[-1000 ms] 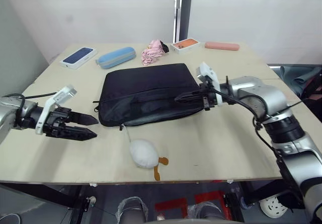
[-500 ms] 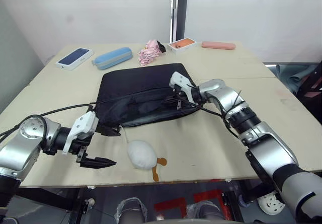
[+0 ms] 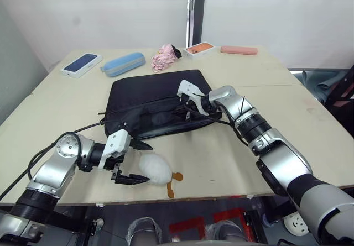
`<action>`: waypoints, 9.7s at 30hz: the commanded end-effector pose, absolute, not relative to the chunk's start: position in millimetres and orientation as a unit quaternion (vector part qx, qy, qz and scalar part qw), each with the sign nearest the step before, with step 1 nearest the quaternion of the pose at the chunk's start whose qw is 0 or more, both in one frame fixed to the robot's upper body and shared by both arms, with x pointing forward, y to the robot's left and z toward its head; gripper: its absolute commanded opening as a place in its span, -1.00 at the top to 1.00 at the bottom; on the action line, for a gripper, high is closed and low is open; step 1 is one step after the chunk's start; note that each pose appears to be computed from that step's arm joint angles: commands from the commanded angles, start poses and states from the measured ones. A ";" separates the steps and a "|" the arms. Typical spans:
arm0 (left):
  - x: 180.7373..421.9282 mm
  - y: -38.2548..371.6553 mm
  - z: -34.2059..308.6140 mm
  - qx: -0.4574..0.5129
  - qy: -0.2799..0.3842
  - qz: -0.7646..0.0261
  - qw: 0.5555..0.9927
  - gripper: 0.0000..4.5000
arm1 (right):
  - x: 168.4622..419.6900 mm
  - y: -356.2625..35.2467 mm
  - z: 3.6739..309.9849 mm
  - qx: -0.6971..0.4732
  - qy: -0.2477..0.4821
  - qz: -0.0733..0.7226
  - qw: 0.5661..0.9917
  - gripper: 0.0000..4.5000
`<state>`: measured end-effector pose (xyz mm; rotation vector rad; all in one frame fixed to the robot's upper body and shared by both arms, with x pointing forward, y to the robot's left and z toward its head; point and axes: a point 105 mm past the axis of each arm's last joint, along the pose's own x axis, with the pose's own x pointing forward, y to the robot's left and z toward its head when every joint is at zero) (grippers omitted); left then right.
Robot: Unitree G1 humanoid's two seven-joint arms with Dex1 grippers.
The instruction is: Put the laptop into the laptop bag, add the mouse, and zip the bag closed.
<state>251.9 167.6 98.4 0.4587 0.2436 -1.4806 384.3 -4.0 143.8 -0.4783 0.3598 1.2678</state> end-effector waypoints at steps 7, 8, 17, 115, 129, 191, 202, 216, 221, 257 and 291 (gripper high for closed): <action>255.8 159.9 87.1 0.223 0.109 -0.681 0.689 -0.15 | 387.4 -7.9 151.4 -0.217 0.155 0.571 0.776 1.00; 256.1 158.5 86.3 0.221 0.109 -0.682 0.688 0.02 | 387.6 -8.0 151.6 -0.218 0.155 0.570 0.777 1.00; 265.2 138.2 94.1 0.203 0.077 -0.677 0.704 0.99 | 389.4 -14.0 149.2 -0.225 0.162 0.560 0.781 1.00; 325.5 236.7 113.7 -0.337 0.272 -0.313 0.845 0.03 | 437.2 -156.4 143.1 0.184 0.261 0.298 0.900 0.29; 347.3 233.8 133.8 -0.266 0.269 -0.350 0.857 0.94 | 400.5 -175.3 168.9 0.164 0.247 0.344 0.891 1.00; 241.4 162.0 156.7 0.228 0.101 -0.707 0.662 -0.45 | 330.8 -34.7 190.3 -0.091 0.104 0.627 0.767 0.99; 246.6 169.7 131.9 0.201 0.081 -0.679 0.701 -0.45 | 350.5 9.7 160.5 -0.154 0.128 0.637 0.744 0.99; 257.1 156.4 122.3 0.188 0.067 -0.678 0.708 -0.45 | 371.5 -10.6 103.9 -0.188 0.254 0.572 0.757 0.99; 259.5 155.8 118.7 0.196 0.068 -0.681 0.702 -0.45 | 370.4 -9.8 105.8 -0.187 0.251 0.576 0.756 0.99; 270.4 104.7 98.5 0.317 -0.015 -0.694 0.646 0.99 | 359.6 -15.3 109.2 -0.179 0.259 0.584 0.748 1.00; 263.5 101.3 118.5 0.252 0.015 -0.711 0.656 -0.57 | 354.9 -12.6 113.2 -0.170 0.261 0.591 0.745 1.00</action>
